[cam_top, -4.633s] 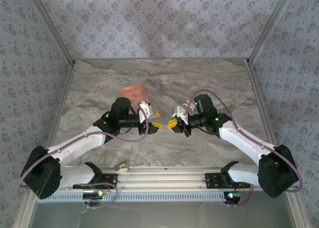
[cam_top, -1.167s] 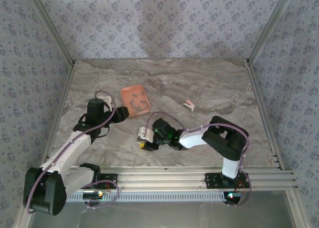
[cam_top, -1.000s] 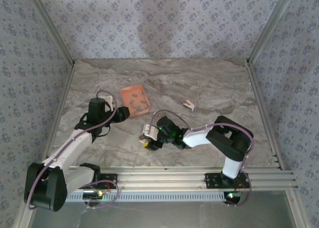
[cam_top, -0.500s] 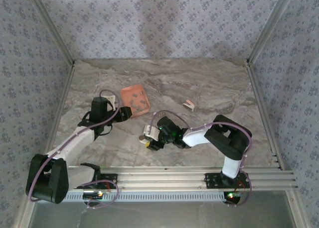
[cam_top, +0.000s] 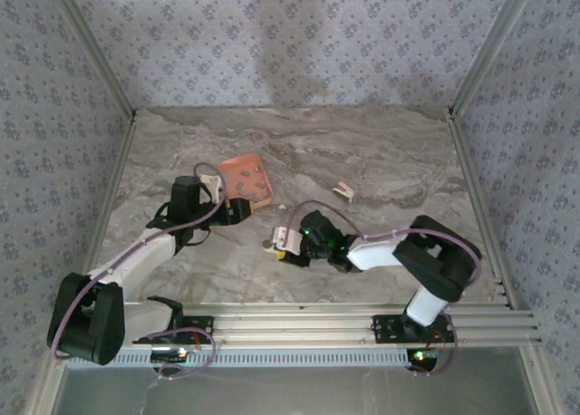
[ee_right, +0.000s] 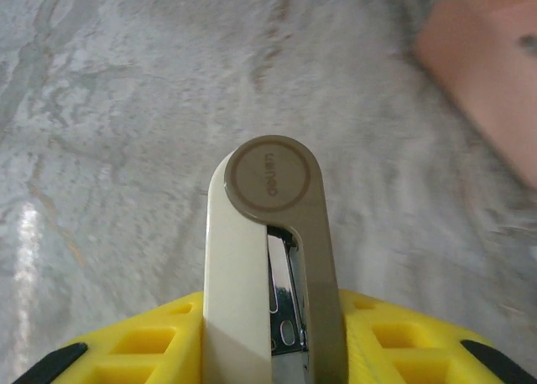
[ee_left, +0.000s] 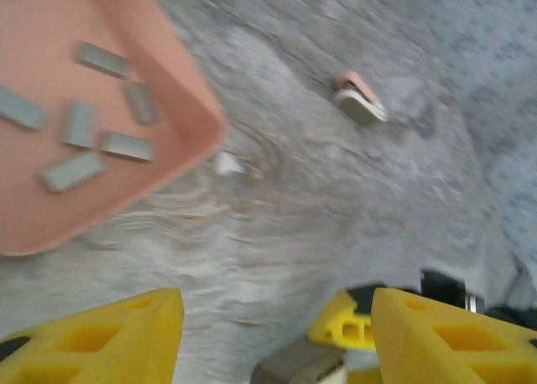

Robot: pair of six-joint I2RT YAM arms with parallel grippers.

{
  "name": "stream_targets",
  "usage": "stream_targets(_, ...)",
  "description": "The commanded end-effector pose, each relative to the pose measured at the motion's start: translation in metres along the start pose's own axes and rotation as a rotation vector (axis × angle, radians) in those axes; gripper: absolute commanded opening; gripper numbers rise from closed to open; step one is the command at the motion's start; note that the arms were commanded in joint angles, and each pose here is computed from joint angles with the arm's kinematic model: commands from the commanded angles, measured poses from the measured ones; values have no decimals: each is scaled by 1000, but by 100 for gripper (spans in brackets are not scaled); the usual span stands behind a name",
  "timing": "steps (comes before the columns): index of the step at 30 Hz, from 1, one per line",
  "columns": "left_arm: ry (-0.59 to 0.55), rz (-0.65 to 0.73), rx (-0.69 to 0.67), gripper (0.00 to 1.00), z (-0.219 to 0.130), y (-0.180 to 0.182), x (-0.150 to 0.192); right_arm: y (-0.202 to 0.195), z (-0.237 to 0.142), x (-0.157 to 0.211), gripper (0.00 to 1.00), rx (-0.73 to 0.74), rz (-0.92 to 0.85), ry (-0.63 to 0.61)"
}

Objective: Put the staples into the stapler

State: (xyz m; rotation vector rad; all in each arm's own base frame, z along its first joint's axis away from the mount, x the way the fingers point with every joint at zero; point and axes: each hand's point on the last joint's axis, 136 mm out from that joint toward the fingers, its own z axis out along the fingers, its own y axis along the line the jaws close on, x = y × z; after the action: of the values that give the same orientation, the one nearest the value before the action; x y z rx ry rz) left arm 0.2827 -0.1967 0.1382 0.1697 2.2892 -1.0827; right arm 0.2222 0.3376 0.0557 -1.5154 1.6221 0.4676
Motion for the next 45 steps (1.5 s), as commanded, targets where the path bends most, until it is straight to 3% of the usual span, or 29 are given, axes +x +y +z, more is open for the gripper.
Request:
stream_targets(1,58,70,210,61,6,-42,14,-30,-28,-21,35,132,-112,-69)
stream_targets(7,122,155,386,62,12,-84,30,-49,-69,-30,32,237,-179,-112)
stream_targets(14,122,197,455,64,17,-106,28,-54,-99,-50,31,288,-213,-199)
stream_targets(27,112,256,611,55,11,-151,19,-51,-118,-72,31,304,-238,-294)
stream_targets(32,130,270,633,49,11,-157,23,-52,-121,-77,31,313,-240,-313)
stream_targets(38,141,273,636,48,13,-158,28,-53,-123,-81,31,322,-245,-329)
stream_targets(41,145,276,641,41,14,-159,28,-54,-124,-82,31,330,-244,-332)
stream_targets(45,133,294,633,19,14,-159,26,-53,-123,-81,31,324,-243,-332)
